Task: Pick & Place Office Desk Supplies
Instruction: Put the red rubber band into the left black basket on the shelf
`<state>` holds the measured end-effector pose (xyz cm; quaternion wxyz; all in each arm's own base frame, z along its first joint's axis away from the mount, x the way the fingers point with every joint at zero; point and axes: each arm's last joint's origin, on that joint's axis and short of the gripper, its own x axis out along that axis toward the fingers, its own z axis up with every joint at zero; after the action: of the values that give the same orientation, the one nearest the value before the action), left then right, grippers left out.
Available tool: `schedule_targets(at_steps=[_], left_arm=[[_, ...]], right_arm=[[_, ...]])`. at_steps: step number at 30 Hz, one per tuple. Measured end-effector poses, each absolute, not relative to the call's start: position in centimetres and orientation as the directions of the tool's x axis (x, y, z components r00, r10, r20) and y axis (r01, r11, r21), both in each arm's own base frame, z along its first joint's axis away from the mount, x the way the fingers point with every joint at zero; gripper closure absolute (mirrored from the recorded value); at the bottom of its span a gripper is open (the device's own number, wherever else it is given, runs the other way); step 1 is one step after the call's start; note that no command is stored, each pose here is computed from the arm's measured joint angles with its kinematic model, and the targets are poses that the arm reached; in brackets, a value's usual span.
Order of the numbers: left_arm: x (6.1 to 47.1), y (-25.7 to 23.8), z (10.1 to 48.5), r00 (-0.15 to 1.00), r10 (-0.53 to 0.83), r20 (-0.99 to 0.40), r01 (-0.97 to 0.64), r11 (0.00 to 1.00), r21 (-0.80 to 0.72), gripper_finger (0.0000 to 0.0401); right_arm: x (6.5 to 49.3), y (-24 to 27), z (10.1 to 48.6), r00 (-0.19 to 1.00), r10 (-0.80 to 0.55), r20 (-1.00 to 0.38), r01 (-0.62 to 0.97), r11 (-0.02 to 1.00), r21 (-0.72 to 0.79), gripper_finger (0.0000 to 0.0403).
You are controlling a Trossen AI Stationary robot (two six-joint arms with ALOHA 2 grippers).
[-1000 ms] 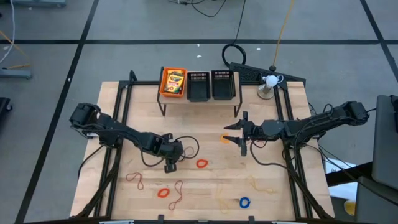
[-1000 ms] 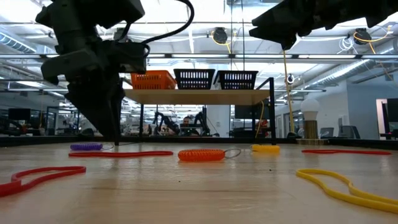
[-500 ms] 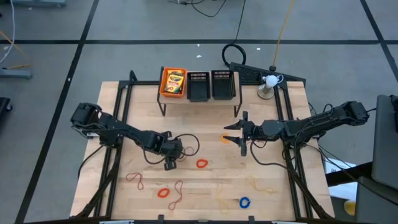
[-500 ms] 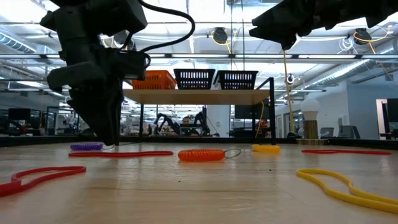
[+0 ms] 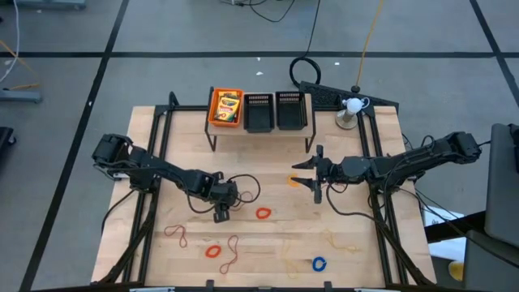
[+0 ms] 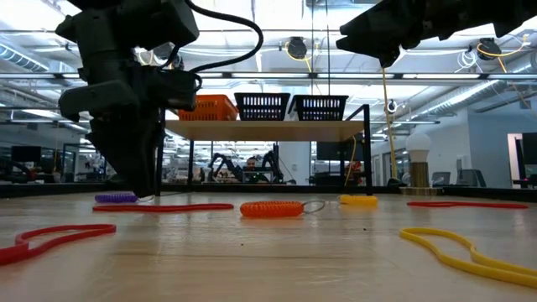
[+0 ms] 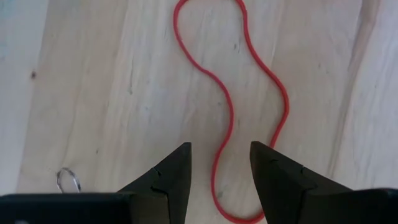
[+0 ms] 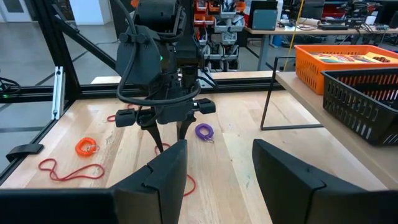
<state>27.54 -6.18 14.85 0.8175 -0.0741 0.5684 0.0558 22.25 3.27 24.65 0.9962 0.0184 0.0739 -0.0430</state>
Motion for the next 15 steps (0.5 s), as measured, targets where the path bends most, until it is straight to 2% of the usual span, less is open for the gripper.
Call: schedule_targets(at_steps=[7, 15], left_arm=[[27.4, -6.1, 14.5, 0.318, 0.019, -0.948, -0.179, 0.983, -0.041, 0.0254], [27.8, -6.3, 12.7, 0.261, 0.015, -0.965, -0.171, 0.985, -0.031, 0.0326]], right_arm=[[22.2, 3.3, 24.6, 0.985, -0.083, -0.149, 0.089, 0.996, 0.031, 0.0232], [22.3, 3.3, 24.6, 0.985, -0.083, -0.151, 0.089, 0.996, 0.03, 0.0232]])
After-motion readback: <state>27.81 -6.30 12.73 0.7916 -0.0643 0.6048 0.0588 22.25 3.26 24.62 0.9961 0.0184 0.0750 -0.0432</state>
